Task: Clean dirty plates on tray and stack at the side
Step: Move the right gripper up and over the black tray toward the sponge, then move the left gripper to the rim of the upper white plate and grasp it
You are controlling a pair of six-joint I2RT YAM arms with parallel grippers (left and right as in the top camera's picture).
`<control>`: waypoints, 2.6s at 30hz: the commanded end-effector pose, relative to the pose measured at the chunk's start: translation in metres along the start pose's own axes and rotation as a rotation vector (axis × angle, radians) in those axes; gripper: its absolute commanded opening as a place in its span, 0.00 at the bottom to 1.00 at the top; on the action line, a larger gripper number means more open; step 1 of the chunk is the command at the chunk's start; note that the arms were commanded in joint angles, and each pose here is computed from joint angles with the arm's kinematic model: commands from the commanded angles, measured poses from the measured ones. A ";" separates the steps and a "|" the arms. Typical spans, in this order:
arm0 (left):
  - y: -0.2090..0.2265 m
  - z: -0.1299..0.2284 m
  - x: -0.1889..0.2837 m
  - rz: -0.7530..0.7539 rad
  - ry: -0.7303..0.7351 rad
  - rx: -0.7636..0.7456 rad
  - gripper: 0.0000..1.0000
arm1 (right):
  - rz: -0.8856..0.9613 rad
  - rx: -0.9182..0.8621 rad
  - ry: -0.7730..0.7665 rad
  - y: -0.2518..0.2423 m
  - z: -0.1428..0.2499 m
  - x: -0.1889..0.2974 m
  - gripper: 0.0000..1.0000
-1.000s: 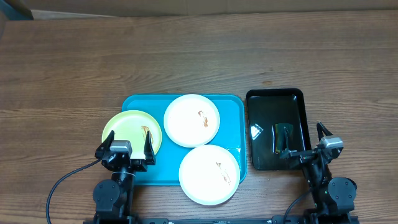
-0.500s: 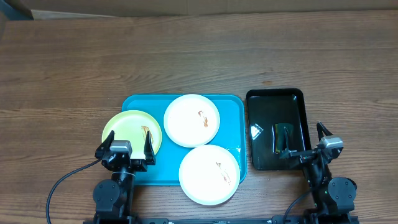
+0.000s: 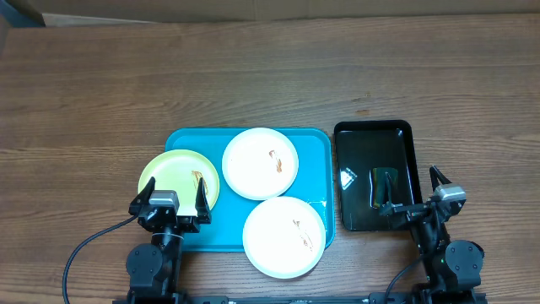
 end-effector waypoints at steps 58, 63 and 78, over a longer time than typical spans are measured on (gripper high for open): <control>-0.001 0.001 0.000 0.014 -0.002 -0.012 1.00 | -0.094 -0.297 0.812 -0.011 -0.155 -0.011 1.00; -0.001 0.001 0.000 0.014 -0.002 -0.012 1.00 | -0.099 -0.330 1.106 -0.012 -0.143 -0.039 1.00; -0.013 0.001 0.002 0.122 0.027 -0.012 1.00 | -0.054 -0.317 1.382 -0.014 -0.096 -0.064 1.00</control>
Point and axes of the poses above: each gripper's point midway between its finger pads, its own x axis back along the fingers, its own y axis along the line the jaws close on, z = x × y, the point moved 7 cm from there along x, back along the fingers, and after that the axes turned 14 degrees about x, right-handed, at the moved point
